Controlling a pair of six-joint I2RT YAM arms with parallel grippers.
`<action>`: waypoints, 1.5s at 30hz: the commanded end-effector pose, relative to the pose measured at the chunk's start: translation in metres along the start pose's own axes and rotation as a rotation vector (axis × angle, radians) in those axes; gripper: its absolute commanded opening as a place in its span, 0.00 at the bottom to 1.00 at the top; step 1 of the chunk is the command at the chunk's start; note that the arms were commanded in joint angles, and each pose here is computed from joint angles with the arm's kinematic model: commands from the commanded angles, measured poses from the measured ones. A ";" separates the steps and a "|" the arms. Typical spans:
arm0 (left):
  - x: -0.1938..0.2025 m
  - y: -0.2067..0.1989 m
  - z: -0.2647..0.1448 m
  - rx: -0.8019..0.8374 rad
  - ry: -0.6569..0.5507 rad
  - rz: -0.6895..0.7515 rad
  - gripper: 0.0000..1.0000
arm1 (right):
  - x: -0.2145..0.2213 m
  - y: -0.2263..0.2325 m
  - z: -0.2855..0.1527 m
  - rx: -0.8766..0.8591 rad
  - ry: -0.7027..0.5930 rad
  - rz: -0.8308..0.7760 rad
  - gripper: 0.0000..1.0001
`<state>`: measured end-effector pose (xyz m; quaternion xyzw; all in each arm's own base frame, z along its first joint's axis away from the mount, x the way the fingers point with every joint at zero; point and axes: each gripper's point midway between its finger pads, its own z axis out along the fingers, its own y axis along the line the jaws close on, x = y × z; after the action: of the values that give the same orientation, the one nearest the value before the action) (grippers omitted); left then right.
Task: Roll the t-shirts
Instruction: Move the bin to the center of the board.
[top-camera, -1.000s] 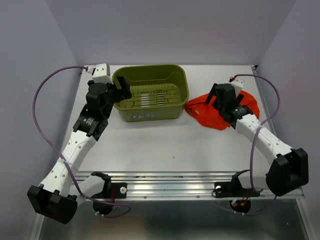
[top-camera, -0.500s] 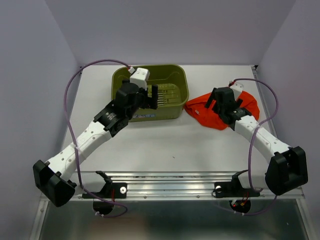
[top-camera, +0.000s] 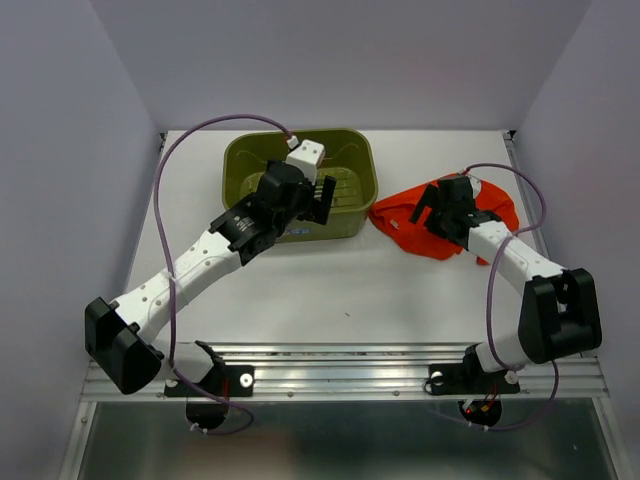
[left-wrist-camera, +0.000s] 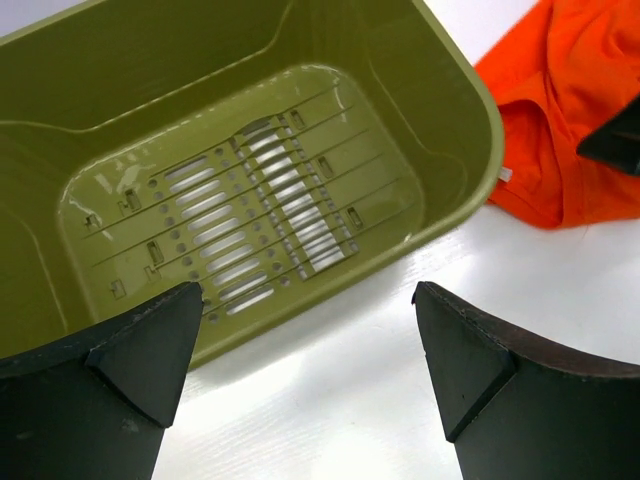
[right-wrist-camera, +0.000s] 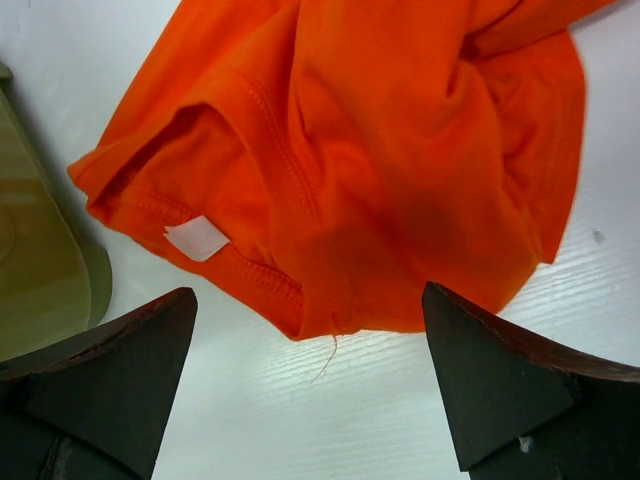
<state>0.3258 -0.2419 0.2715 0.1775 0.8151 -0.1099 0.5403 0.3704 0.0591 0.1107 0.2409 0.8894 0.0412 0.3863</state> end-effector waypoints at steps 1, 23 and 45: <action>-0.036 0.026 0.001 -0.053 -0.072 -0.099 0.99 | -0.017 0.036 -0.008 -0.144 -0.006 -0.013 1.00; -0.033 0.046 0.009 0.026 -0.009 -0.176 0.99 | -0.001 0.014 0.082 0.032 0.138 -0.038 0.18; -0.101 -0.173 0.102 0.502 -0.001 0.033 0.95 | -0.024 -0.058 0.013 0.146 -0.023 0.228 0.01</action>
<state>0.3489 -0.4459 0.2681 0.3403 0.7823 -0.3028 0.4248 0.3774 -0.0058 0.0900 0.3567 0.8633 0.0059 0.3569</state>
